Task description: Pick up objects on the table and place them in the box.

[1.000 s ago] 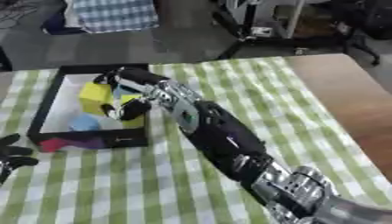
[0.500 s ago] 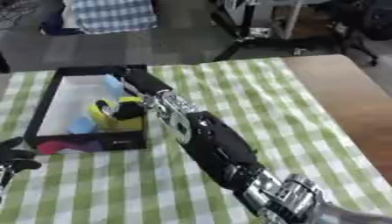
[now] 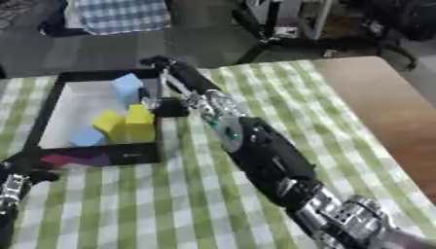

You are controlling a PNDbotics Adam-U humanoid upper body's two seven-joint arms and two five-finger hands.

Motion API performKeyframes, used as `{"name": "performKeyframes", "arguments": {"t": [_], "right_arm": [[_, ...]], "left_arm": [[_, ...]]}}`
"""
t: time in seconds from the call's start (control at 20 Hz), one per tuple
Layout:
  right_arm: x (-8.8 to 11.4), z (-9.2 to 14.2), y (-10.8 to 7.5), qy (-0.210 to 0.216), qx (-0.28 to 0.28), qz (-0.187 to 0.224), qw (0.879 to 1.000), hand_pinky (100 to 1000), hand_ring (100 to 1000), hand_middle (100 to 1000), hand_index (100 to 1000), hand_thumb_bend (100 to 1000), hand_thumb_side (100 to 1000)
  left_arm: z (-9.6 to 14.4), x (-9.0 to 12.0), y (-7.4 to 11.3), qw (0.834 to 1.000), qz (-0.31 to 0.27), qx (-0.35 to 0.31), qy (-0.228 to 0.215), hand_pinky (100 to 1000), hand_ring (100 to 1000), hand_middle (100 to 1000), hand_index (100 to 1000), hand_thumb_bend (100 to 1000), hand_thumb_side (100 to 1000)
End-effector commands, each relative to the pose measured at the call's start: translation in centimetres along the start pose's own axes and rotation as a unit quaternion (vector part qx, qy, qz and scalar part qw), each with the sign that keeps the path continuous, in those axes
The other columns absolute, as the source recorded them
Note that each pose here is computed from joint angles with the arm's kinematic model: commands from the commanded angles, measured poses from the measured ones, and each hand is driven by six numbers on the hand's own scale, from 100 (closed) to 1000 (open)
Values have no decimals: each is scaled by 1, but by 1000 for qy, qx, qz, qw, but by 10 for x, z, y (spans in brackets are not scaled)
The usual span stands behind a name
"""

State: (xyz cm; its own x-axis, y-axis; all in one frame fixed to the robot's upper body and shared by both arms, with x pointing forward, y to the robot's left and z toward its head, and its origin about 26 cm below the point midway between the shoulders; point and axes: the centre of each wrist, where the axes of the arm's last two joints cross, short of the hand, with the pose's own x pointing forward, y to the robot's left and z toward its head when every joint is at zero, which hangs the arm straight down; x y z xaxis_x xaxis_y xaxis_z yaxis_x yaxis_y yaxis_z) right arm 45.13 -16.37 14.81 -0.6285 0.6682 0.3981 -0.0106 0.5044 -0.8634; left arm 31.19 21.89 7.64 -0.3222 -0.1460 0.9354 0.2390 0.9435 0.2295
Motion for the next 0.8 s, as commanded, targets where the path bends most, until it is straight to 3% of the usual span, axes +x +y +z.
{"name": "performKeyframes", "arguments": {"t": [0.05,0.15,0.2,0.25,0.4,0.55,0.8], "right_arm": [[8,25,-49,-48,-33,-42,997,941,847,813,891,100,540],[10,53,-60,-53,-50,-96,993,931,825,774,859,100,593],[12,64,-64,-50,-58,-121,990,928,820,770,838,100,699],[11,77,-66,-41,-66,-141,987,926,815,756,822,100,616],[9,113,-70,-18,-91,-183,979,923,808,743,804,100,634],[2,146,-63,25,-140,-227,963,918,790,709,779,100,696],[-5,190,-34,93,-210,-299,926,918,779,689,802,100,759]], "left_arm": [[4,1,14,1000,-19,22,2,790,590,590,833,100,779],[8,-2,19,999,-25,34,9,790,590,589,833,100,778],[10,-3,21,999,-27,38,12,790,590,589,833,100,778],[13,-5,23,998,-30,44,17,790,590,589,833,100,778],[19,-8,28,997,-38,55,27,790,590,589,833,100,778],[23,-11,30,997,-40,62,34,790,590,588,832,100,780],[25,-13,31,996,-39,68,38,790,590,589,831,100,782]]}}
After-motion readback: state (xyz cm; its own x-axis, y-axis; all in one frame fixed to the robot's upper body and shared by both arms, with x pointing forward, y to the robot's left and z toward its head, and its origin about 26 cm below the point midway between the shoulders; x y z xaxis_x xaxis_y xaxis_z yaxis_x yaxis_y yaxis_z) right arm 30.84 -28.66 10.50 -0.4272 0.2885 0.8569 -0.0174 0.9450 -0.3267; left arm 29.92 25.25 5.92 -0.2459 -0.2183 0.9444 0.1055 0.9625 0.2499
